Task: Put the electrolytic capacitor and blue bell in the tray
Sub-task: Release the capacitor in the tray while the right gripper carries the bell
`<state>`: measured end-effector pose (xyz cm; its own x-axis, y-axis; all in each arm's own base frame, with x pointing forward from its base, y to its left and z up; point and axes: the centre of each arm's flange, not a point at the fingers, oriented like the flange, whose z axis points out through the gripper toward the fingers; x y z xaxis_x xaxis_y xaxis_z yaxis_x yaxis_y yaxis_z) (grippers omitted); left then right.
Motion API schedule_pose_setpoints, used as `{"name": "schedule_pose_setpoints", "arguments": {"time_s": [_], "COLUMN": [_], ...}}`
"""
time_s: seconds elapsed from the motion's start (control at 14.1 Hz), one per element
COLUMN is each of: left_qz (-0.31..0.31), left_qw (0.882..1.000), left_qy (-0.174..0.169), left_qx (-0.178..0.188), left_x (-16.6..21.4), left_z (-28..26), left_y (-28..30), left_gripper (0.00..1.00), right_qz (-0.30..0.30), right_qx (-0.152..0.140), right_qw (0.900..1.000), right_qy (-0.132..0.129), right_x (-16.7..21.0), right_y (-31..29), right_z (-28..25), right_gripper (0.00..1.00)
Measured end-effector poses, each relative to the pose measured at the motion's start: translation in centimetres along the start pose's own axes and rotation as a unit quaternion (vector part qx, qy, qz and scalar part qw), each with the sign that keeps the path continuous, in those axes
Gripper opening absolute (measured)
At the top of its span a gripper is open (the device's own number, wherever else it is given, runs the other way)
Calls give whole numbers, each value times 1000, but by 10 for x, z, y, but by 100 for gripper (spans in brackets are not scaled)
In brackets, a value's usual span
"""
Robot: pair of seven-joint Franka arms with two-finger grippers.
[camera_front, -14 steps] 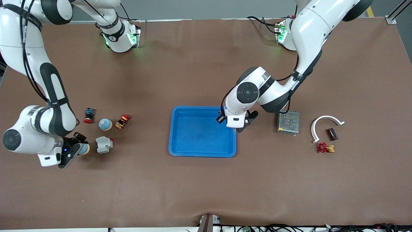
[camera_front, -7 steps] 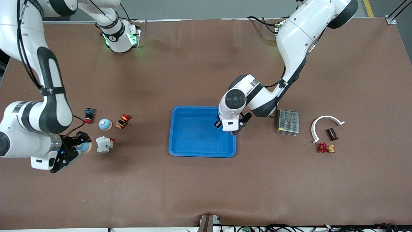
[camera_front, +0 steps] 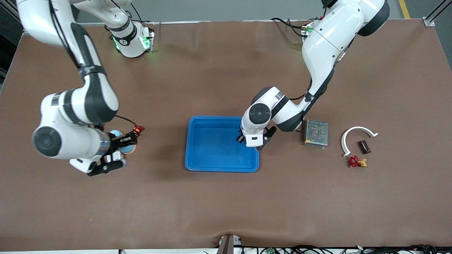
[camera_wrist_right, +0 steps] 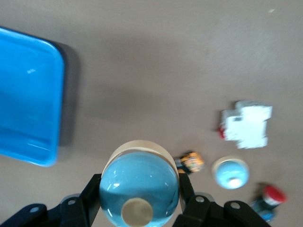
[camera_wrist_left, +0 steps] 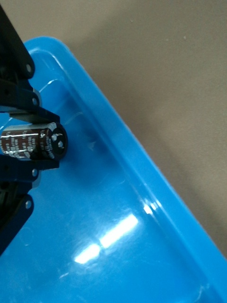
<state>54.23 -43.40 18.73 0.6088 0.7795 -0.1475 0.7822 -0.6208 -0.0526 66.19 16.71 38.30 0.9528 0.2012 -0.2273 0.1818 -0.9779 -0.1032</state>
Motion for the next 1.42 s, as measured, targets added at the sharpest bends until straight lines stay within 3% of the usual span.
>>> {"name": "schedule_pose_setpoints", "arguments": {"time_s": [0.07, 0.14, 0.57, 1.07, 1.42], "left_qz": [-2, -5, -14, 41, 105], "left_qw": [1000, 1000, 999, 998, 992], "left_qy": [2, 4, 16, 44, 49], "left_qx": [0, -1, -25, 12, 47], "left_x": [3, 8, 30, 121, 182], "left_z": [1, 0, -47, -152, -206], "left_y": [0, 0, 17, -11, -53], "left_gripper": [34, 41, 98, 100, 100], "right_qz": [19, 37, 110, 160, 164], "right_qx": [-4, -8, -9, 8, 5], "right_qw": [1000, 999, 993, 984, 983], "right_qy": [-1, -2, 31, 79, 80], "right_x": [-2, -5, -18, -20, -16], "right_y": [-27, -54, -165, -221, -245], "right_z": [2, 5, 39, 114, 176], "right_gripper": [69, 69, 69, 69, 69]}}
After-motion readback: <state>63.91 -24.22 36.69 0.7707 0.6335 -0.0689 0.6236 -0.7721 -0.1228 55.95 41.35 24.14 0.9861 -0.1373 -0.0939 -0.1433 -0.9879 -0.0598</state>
